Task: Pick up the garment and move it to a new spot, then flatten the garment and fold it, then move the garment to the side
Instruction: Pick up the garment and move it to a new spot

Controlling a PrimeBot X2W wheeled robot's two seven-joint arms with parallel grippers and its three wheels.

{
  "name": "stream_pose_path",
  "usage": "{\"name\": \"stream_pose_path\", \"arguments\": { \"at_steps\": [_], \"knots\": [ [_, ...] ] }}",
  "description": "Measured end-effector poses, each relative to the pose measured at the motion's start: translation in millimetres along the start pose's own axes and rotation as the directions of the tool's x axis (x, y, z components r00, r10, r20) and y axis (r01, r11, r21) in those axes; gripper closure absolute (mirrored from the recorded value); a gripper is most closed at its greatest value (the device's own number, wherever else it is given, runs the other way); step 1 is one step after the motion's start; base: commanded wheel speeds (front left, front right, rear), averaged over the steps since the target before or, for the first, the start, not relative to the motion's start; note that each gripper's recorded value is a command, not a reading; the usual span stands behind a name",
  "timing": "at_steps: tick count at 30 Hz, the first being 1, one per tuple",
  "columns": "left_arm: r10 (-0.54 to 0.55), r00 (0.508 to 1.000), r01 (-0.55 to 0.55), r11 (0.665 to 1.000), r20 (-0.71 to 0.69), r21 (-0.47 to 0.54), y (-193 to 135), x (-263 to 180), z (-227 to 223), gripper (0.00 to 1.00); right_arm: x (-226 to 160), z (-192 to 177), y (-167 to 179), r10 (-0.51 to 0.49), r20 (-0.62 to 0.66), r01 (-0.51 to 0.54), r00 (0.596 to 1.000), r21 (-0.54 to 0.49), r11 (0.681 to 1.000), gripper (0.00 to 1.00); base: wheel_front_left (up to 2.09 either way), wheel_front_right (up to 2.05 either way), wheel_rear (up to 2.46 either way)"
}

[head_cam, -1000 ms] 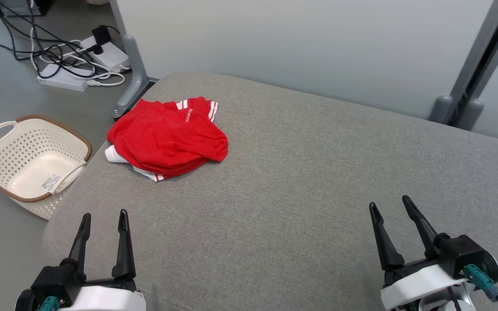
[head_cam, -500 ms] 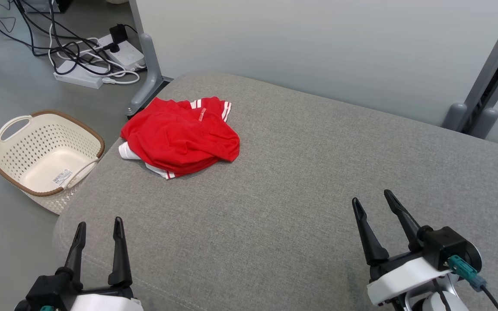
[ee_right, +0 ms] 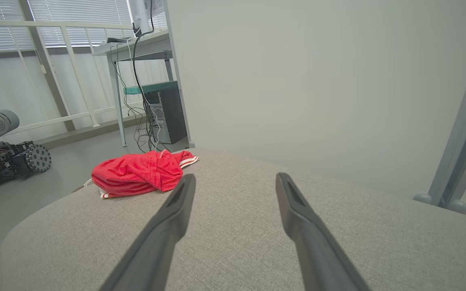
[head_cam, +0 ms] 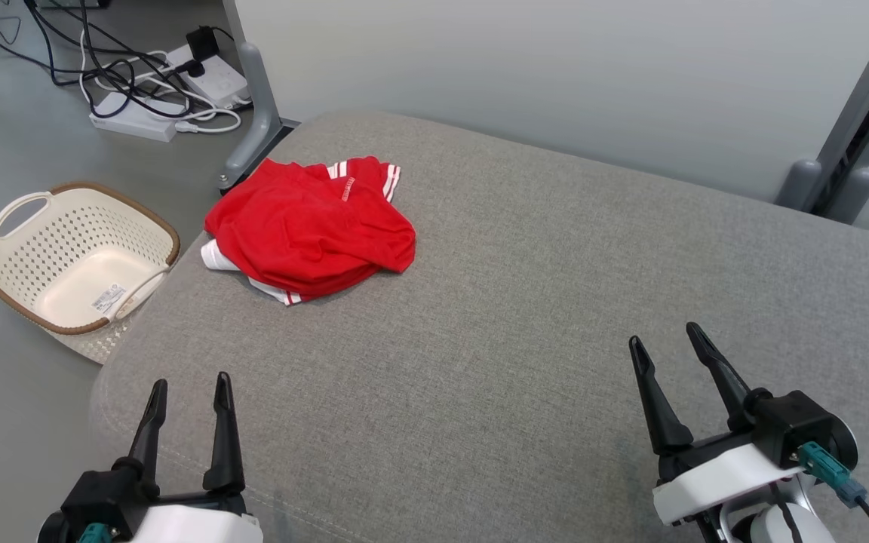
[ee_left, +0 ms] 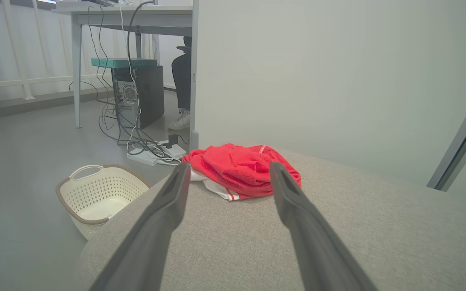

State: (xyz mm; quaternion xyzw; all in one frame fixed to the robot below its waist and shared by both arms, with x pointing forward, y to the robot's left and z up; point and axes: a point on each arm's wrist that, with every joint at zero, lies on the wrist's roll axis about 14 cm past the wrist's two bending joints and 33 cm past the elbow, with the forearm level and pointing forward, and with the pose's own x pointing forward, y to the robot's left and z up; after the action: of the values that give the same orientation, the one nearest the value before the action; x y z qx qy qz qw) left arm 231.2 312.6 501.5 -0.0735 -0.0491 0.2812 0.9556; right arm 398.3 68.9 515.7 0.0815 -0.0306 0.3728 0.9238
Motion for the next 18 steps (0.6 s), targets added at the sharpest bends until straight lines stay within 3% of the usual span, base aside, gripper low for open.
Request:
{"name": "stream_pose_path", "arguments": {
  "at_steps": [9,18],
  "knots": [
    [-0.045,0.999,0.046,0.997,-0.011,0.060,-25,46,-2,0.00,15,-15,-22,0.011,-0.009,-0.011,1.000,-0.016,1.000,0.00,0.00,0.00,0.00],
    [-0.107,0.993,0.115,0.978,-0.055,0.174,-48,139,-18,0.00,29,-42,-64,-0.023,-0.048,0.022,0.999,-0.016,1.000,0.00,0.00,0.00,0.00]
  ]
}}
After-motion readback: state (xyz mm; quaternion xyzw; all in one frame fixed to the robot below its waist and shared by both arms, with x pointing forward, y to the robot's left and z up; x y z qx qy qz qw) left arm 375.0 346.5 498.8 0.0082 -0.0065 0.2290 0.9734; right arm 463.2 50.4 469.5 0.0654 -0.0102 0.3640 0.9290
